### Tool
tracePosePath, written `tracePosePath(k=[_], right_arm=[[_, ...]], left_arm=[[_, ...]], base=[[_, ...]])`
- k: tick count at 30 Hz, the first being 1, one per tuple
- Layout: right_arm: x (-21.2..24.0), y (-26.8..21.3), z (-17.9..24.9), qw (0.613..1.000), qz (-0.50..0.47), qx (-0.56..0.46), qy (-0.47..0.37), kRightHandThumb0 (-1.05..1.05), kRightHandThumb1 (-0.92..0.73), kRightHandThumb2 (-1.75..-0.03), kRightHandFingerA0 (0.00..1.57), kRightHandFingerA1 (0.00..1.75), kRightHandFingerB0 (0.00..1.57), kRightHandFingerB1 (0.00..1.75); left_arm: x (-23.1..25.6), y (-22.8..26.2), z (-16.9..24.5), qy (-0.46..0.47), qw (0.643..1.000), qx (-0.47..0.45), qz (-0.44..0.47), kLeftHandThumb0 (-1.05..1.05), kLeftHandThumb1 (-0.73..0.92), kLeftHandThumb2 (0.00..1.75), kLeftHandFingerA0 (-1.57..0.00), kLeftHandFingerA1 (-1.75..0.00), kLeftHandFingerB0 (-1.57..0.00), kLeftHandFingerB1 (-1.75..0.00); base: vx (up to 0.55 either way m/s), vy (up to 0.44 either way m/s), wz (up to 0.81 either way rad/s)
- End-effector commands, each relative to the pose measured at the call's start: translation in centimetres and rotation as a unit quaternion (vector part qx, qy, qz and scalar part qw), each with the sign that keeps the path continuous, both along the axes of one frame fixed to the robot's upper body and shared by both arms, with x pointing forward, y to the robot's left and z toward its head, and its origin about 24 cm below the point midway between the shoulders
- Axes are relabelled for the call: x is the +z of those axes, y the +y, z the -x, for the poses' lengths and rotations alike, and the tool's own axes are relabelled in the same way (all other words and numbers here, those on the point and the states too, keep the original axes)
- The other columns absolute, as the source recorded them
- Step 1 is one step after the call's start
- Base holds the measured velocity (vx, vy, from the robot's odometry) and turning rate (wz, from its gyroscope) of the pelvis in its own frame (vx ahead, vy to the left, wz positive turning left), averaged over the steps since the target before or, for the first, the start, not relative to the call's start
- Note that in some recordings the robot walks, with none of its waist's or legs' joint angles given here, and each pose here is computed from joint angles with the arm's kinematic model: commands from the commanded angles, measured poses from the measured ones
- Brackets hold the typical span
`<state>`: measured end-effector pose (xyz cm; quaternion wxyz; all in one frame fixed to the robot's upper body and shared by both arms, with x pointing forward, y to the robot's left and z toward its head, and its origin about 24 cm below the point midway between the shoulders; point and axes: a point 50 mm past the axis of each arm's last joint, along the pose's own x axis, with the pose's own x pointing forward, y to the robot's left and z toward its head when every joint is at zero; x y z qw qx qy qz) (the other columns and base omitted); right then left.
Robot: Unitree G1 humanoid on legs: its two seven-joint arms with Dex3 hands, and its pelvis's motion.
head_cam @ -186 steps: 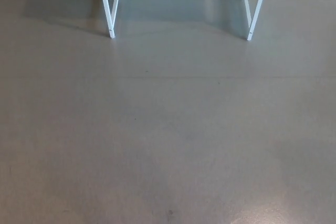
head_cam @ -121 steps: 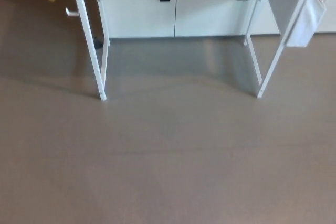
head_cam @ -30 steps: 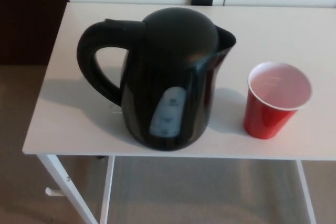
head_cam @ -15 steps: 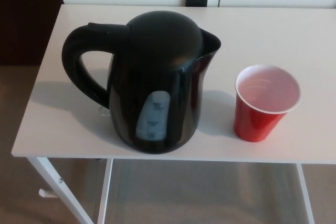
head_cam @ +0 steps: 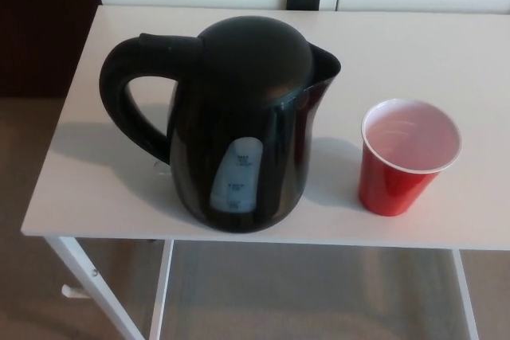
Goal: The robot walk towards a table in front and uses its left hand to pick up the pot from the base and pour water to the cup on the right hand side
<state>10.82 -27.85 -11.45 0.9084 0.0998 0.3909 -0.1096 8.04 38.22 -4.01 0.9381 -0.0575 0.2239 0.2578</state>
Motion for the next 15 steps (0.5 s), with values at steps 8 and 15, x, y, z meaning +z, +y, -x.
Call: tracePosePath(k=[8,15], right_arm=[[0.4,-0.1,-1.0,1.0,0.011,-0.007,-0.004,-0.33,-0.53,-0.59,0.55,0.48,0.28,0.36],[0.5,0.0,-1.3,1.0,0.011,0.001,-0.007,-0.28,-0.53,-0.55,0.55,0.47,0.27,0.34]], left_arm=[[18.2,-4.5,-12.3,-0.246,0.924,-0.194,-0.219,-0.41,0.42,0.57,-0.06,-0.26,-0.1,-0.26],[20.1,-8.1,-16.3,-0.271,0.887,-0.25,-0.279,-0.31,0.24,0.83,-0.02,-0.51,0.0,-0.48]], base=[[0.0,0.0,0.0],[0.0,0.0,0.0]])
